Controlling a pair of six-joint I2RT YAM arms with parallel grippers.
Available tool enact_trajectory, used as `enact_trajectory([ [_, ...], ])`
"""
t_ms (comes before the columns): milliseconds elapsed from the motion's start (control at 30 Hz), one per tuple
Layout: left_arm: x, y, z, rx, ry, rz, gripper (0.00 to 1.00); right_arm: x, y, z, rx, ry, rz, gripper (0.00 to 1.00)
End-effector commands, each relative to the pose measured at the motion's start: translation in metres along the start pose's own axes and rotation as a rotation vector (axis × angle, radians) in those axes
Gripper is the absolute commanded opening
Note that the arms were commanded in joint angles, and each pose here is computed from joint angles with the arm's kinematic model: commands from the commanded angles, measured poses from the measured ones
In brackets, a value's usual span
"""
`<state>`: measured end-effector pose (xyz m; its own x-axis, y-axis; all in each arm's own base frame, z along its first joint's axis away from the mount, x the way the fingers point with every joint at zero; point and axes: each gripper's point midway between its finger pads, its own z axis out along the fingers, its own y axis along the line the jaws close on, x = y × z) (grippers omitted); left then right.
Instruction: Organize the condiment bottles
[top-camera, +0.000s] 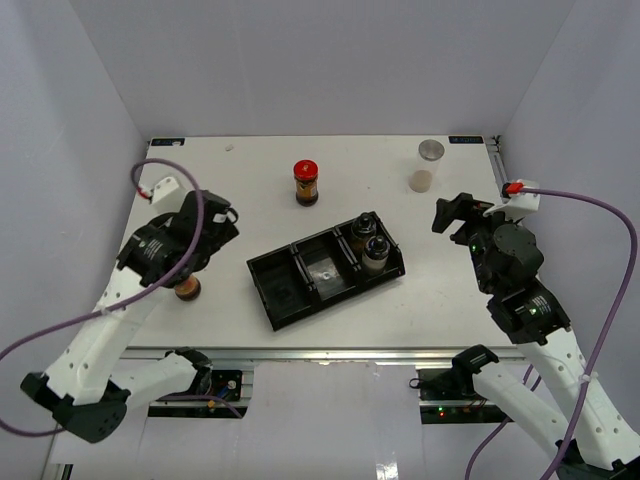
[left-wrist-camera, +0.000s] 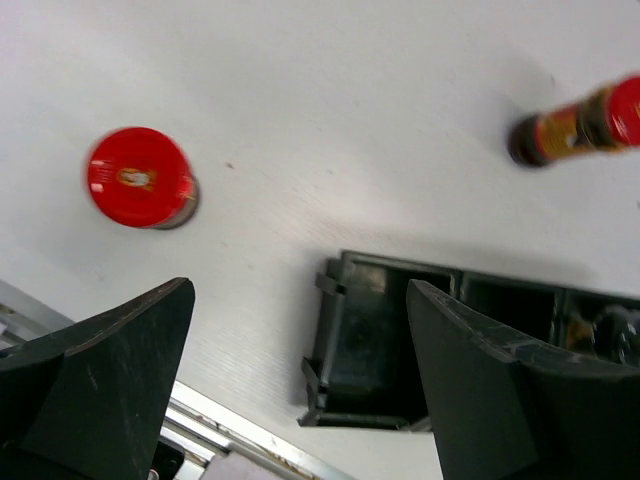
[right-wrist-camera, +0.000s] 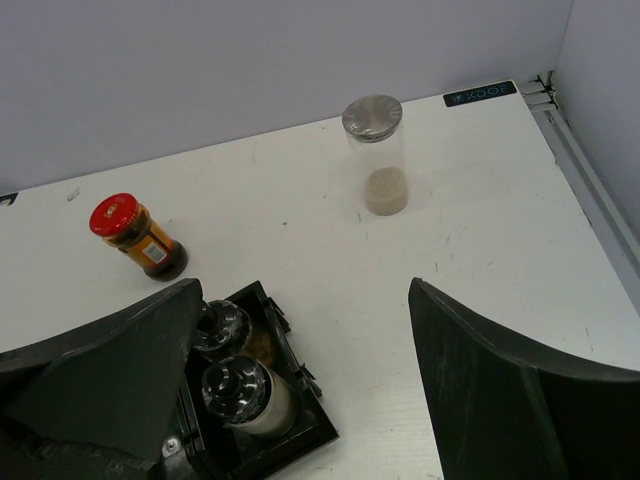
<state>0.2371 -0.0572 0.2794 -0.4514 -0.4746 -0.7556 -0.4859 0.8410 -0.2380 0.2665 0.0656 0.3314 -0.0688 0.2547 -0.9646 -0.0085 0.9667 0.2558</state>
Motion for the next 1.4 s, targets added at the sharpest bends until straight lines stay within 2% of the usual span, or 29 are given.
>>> enact_trajectory([
  [0,-0.018,0.039,0.007,-0.112,-0.091,-0.088,0.98,-0.013,0.007,0.000,-0.032,-0.040,0.023,0.90],
  [100,-0.008,0.055,0.044,-0.218,-0.011,-0.040,0.98,-0.010,0.005,0.000,-0.029,-0.040,0.020,0.90],
  [200,0.005,0.059,0.069,-0.237,0.104,-0.098,0.98,-0.010,0.001,-0.001,-0.011,-0.046,0.003,0.90],
  [400,0.001,0.088,0.067,-0.241,0.044,-0.228,0.98,-0.017,-0.003,-0.002,0.003,-0.063,-0.033,0.90],
  [600,0.025,0.092,0.092,-0.250,0.142,-0.226,0.98,-0.013,-0.004,-0.002,-0.002,-0.065,-0.042,0.90],
  [967,0.041,0.124,0.105,-0.384,0.148,-0.269,0.98,-0.011,-0.005,-0.002,-0.001,-0.069,-0.050,0.90],
  [1233,0.051,0.134,0.116,-0.425,0.160,-0.276,0.98,-0.006,-0.004,0.001,-0.006,-0.061,-0.054,0.90],
  [1367,0.060,0.136,0.125,-0.432,0.172,-0.274,0.94,-0.002,-0.005,0.001,-0.003,-0.055,-0.056,0.90],
])
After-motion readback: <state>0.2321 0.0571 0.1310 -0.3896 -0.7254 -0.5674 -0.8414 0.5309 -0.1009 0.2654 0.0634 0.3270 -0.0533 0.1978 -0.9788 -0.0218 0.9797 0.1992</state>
